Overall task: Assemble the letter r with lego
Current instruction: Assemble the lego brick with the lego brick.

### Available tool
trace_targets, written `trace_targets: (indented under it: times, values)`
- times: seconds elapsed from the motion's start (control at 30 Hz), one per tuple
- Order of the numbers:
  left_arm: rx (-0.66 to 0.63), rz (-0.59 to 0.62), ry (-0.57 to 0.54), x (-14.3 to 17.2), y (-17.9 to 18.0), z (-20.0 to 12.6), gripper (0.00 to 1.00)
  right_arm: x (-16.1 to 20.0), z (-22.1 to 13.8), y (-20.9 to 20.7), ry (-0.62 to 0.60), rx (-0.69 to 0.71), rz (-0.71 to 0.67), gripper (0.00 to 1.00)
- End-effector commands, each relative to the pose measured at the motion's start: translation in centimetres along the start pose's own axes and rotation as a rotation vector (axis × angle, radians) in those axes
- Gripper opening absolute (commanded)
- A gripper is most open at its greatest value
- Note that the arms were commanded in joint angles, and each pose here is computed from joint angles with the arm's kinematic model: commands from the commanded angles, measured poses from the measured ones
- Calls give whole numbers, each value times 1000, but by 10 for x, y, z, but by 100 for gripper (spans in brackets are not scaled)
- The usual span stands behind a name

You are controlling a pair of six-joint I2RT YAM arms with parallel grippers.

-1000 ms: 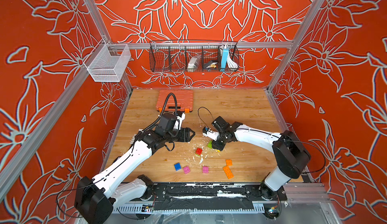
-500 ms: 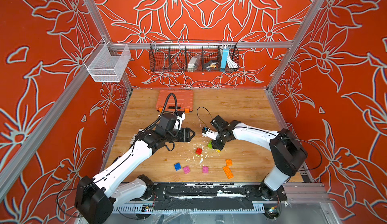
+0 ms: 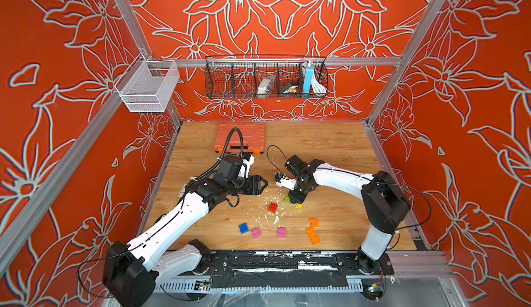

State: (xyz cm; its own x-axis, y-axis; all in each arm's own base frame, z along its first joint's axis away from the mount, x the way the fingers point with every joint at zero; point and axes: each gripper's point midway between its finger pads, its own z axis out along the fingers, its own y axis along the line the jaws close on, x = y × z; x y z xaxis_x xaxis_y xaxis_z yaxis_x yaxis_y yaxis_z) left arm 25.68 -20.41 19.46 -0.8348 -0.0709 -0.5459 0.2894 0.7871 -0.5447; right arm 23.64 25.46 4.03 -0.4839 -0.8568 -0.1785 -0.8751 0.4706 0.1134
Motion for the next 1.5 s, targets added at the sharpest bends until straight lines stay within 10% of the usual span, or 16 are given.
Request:
trace_targets:
  times: [0.0,0.33,0.7,1.47]
  values:
    - [1,18,9,6,0,-2,69,31,18,14,146,-71,26,0]
    - [-1,18,3,6,1,-4,72,7,-8,16,13,-56,33,44]
    - [2,13,1,8,1,-3,72,-10,-36,14,-67,-29,35,56]
    - [-151,-22,113,44,28,-18,74,-23,-29,-9,-32,63,57,27]
